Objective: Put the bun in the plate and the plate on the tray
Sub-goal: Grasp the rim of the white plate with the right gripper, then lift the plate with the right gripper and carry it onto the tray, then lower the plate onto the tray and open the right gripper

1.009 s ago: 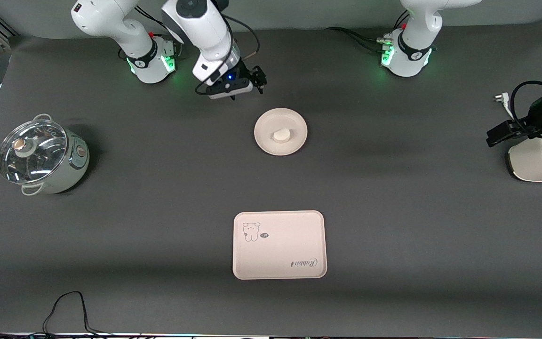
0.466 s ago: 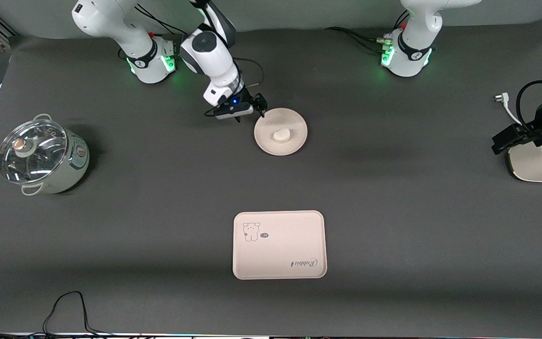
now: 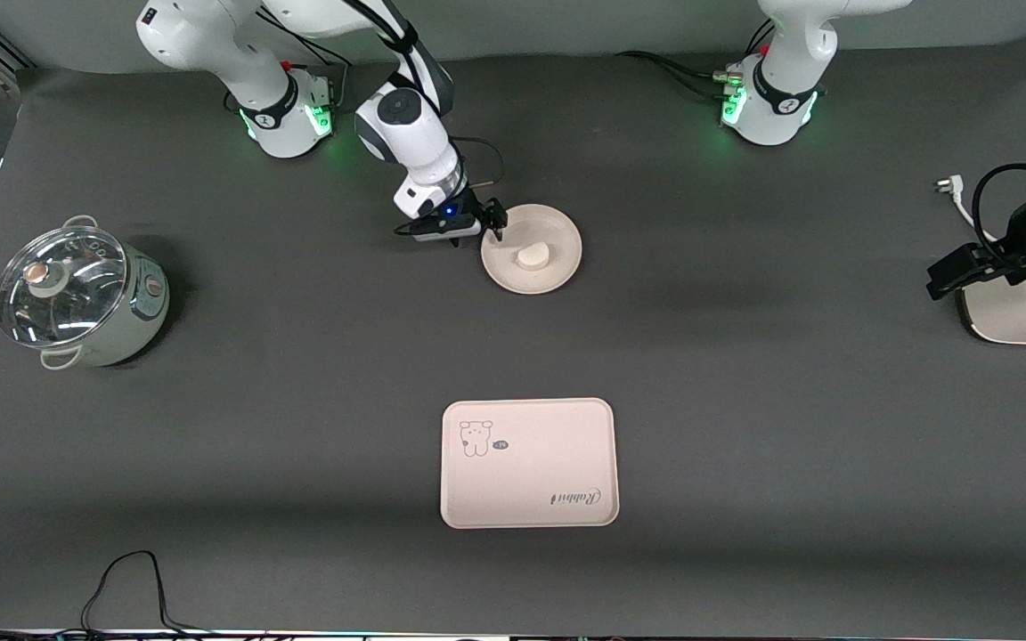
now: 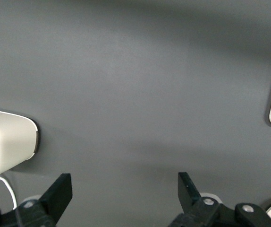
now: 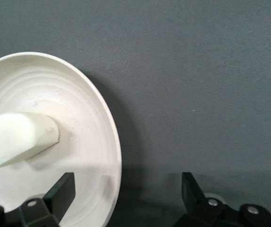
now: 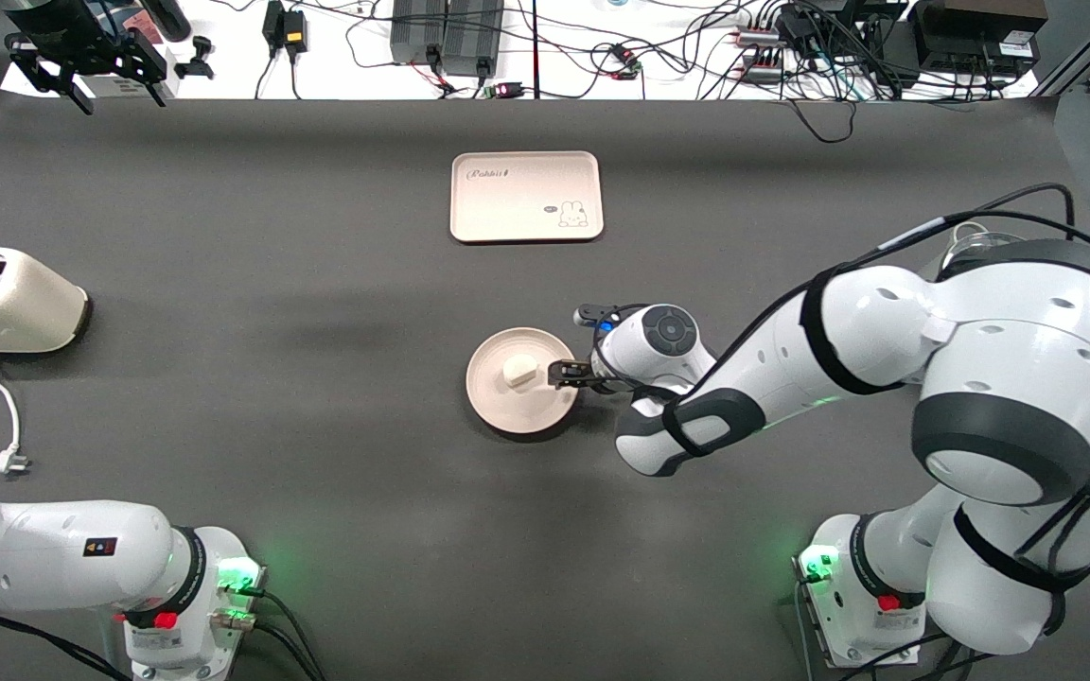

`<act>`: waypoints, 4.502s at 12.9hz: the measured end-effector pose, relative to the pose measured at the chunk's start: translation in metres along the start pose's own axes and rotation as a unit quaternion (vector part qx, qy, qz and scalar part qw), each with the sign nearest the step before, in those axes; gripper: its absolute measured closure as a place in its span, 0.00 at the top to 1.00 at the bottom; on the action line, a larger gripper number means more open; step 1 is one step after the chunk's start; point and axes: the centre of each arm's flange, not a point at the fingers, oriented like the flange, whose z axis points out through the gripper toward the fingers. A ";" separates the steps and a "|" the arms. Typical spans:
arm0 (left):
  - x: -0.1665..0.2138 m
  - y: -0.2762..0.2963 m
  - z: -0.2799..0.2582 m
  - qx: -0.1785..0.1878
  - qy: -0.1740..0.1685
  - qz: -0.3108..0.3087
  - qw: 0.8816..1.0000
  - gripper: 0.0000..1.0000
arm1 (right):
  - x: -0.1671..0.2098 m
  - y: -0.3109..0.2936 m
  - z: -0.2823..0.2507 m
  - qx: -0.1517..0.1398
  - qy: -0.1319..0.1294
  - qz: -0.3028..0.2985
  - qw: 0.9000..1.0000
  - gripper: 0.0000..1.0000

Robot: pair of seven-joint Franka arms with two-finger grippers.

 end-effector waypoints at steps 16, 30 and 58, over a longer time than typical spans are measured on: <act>0.000 0.001 0.001 0.000 -0.002 0.001 1.000 1.00 | 0.008 -0.011 -0.001 0.011 0.007 0.002 1.000 0.04; 0.000 0.002 0.002 0.000 -0.003 0.002 1.000 1.00 | 0.116 -0.007 -0.160 0.073 -0.022 0.053 0.996 0.04; 0.004 0.004 0.015 0.001 -0.014 0.003 1.000 1.00 | 0.374 0.007 0.052 0.055 0.021 0.099 0.993 0.04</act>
